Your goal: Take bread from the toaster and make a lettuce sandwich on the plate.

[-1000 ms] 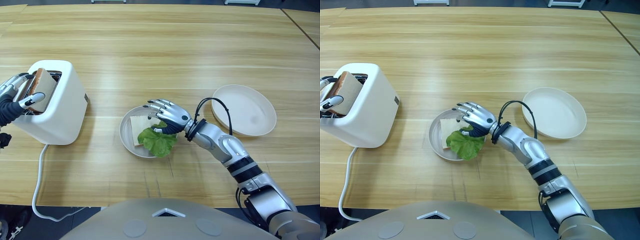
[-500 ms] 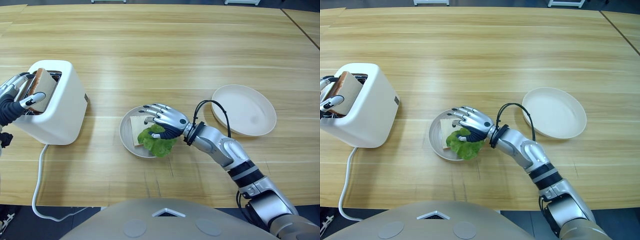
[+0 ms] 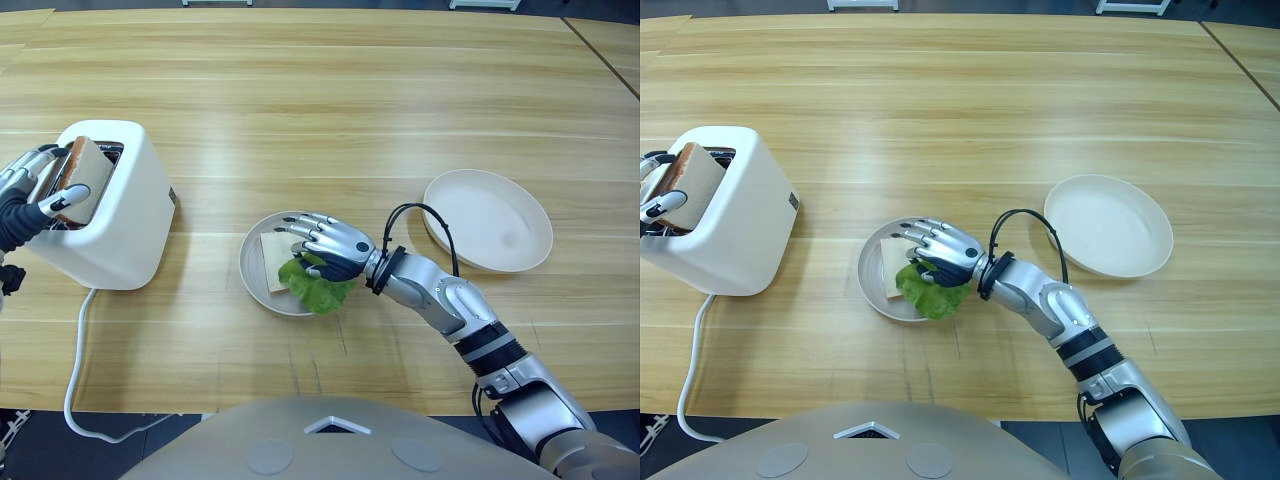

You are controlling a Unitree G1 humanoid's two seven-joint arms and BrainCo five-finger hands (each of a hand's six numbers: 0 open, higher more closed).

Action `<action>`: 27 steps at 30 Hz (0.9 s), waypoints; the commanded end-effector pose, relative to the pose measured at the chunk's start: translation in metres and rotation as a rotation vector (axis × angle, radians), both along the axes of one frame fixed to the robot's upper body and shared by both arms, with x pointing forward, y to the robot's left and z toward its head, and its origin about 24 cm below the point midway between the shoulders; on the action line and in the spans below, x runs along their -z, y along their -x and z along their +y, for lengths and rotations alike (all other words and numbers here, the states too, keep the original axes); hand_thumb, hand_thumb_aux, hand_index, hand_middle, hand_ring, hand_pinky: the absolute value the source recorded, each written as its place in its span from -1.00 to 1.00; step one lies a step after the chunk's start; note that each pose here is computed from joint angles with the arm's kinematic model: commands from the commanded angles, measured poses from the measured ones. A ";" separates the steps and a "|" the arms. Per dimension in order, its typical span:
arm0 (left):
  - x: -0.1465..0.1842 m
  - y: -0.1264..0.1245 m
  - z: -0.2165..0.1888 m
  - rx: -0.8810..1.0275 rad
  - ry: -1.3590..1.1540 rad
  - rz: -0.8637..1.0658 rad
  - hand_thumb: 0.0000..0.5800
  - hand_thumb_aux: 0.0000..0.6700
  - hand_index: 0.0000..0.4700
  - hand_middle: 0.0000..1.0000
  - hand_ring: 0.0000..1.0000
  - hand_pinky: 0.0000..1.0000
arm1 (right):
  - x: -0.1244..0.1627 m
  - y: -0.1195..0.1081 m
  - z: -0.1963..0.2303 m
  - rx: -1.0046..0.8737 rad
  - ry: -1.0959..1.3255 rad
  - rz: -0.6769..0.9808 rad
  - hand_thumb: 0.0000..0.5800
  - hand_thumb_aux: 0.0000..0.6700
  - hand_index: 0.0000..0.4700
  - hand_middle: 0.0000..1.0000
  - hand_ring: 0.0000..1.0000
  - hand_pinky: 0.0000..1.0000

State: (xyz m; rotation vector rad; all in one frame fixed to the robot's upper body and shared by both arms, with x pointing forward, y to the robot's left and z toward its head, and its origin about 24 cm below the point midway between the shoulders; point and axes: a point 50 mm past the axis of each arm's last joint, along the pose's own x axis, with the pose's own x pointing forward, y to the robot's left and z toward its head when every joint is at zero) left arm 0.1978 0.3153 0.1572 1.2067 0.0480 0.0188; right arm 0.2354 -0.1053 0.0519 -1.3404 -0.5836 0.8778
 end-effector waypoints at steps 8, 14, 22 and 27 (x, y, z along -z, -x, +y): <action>0.001 -0.002 0.001 0.002 0.014 -0.002 -1.00 -1.00 -1.00 -1.00 -1.00 -1.00 | -0.010 -0.004 0.009 -0.016 -0.083 -0.048 1.00 1.00 1.00 -1.00 -1.00 -1.00; 0.000 -0.002 -0.001 0.006 0.018 -0.014 -1.00 -1.00 -1.00 -1.00 -1.00 -1.00 | -0.010 -0.011 0.015 -0.007 -0.108 -0.073 1.00 1.00 1.00 -1.00 -1.00 -1.00; -0.007 -0.002 -0.002 0.003 0.033 -0.061 -1.00 -1.00 -1.00 -1.00 -1.00 -1.00 | -0.003 -0.024 0.025 0.011 -0.120 -0.094 1.00 1.00 1.00 -1.00 -1.00 -1.00; -0.008 -0.002 -0.002 0.003 0.033 -0.059 -1.00 -1.00 -1.00 -1.00 -1.00 -1.00 | 0.001 -0.031 0.029 0.029 -0.130 -0.107 1.00 1.00 1.00 -1.00 -1.00 -1.00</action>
